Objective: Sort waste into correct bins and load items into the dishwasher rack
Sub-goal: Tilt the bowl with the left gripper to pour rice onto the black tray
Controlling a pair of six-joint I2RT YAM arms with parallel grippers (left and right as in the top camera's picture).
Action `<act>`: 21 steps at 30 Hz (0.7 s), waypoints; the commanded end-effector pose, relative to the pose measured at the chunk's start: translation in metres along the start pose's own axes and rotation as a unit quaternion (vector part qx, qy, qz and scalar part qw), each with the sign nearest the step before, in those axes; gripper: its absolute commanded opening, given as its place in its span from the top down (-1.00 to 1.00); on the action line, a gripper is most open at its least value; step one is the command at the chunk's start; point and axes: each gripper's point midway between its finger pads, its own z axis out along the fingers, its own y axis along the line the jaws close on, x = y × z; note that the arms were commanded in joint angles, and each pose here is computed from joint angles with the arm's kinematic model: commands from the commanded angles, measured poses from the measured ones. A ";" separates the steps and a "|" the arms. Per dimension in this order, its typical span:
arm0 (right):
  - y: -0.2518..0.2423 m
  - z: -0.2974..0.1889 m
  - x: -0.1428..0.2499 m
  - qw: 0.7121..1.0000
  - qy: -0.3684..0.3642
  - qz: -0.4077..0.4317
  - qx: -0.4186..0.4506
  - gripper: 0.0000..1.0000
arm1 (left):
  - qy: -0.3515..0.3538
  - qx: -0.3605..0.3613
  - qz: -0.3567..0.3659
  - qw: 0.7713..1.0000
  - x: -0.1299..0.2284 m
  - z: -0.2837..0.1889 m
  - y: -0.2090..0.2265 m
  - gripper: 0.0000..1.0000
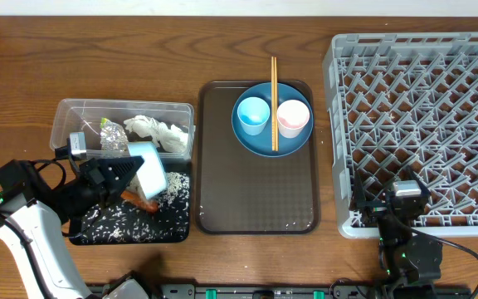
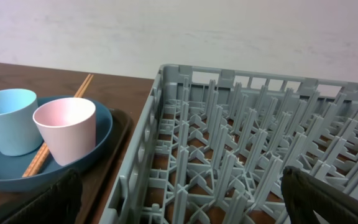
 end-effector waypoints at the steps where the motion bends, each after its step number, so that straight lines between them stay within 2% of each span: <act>1: -0.003 0.000 0.001 1.000 0.002 -0.002 0.006 -0.98 | -0.009 0.047 0.004 0.999 0.000 -0.002 -0.017 0.88; 5: -0.003 0.000 0.001 1.000 0.002 -0.002 0.006 -0.98 | -0.015 0.083 0.002 0.996 -0.001 -0.004 -0.030 0.87; 21: -0.003 0.000 0.001 1.000 0.002 -0.002 0.006 -0.98 | -0.003 0.079 -0.054 0.995 0.011 -0.003 -0.030 0.88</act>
